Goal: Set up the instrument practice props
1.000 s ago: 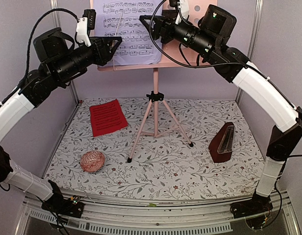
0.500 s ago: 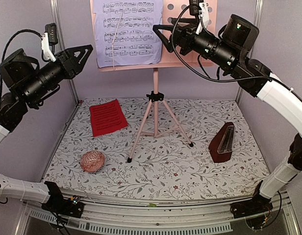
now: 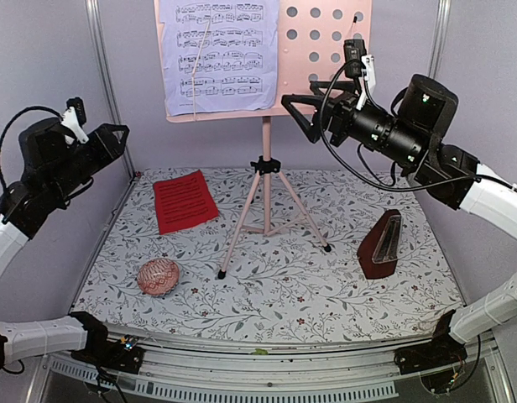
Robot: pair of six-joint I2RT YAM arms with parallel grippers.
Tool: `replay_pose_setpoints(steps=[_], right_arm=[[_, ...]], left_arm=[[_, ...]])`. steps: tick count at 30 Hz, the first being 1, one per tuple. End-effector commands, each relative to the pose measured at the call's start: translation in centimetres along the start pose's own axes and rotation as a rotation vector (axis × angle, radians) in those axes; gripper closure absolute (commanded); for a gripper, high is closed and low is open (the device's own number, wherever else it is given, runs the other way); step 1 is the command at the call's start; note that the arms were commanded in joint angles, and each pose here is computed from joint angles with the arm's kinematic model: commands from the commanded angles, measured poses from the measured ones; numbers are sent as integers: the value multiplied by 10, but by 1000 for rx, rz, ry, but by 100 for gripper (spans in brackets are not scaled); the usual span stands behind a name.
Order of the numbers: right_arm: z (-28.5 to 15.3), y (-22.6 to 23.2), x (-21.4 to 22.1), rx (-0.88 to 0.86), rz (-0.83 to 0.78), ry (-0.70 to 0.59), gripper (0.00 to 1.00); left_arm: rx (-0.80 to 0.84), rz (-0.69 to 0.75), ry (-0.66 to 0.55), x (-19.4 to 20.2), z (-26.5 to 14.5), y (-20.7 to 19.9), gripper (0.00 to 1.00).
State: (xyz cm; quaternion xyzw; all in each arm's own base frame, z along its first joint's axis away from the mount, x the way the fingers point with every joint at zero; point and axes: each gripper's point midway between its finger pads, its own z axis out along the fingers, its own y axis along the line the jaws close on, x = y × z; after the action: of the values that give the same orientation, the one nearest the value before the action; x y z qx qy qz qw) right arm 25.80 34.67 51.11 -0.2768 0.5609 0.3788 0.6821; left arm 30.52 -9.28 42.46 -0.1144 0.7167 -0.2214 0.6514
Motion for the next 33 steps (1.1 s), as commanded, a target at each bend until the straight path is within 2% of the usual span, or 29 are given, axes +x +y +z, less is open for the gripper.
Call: replay_pose_setpoints(steps=[1, 10, 19, 22, 28, 33], right_arm=[[-17, -2, 19, 14, 78, 13, 5], [-35, -8, 96, 48, 153, 160, 4], [-44, -10, 140, 57, 182, 251, 3], [-46, -13, 150, 64, 185, 278, 3], [-49, -15, 172, 63, 201, 331, 2], [-49, -18, 181, 63, 200, 351, 2]], left_arm=[[-94, -58, 204, 66, 43, 54, 48], [-259, -63, 366, 125, 144, 150, 47], [-453, 22, 507, 177, 257, 235, 47], [-516, 59, 546, 194, 285, 261, 43], [-638, 85, 635, 235, 313, 306, 34], [-654, 86, 669, 258, 325, 320, 33]])
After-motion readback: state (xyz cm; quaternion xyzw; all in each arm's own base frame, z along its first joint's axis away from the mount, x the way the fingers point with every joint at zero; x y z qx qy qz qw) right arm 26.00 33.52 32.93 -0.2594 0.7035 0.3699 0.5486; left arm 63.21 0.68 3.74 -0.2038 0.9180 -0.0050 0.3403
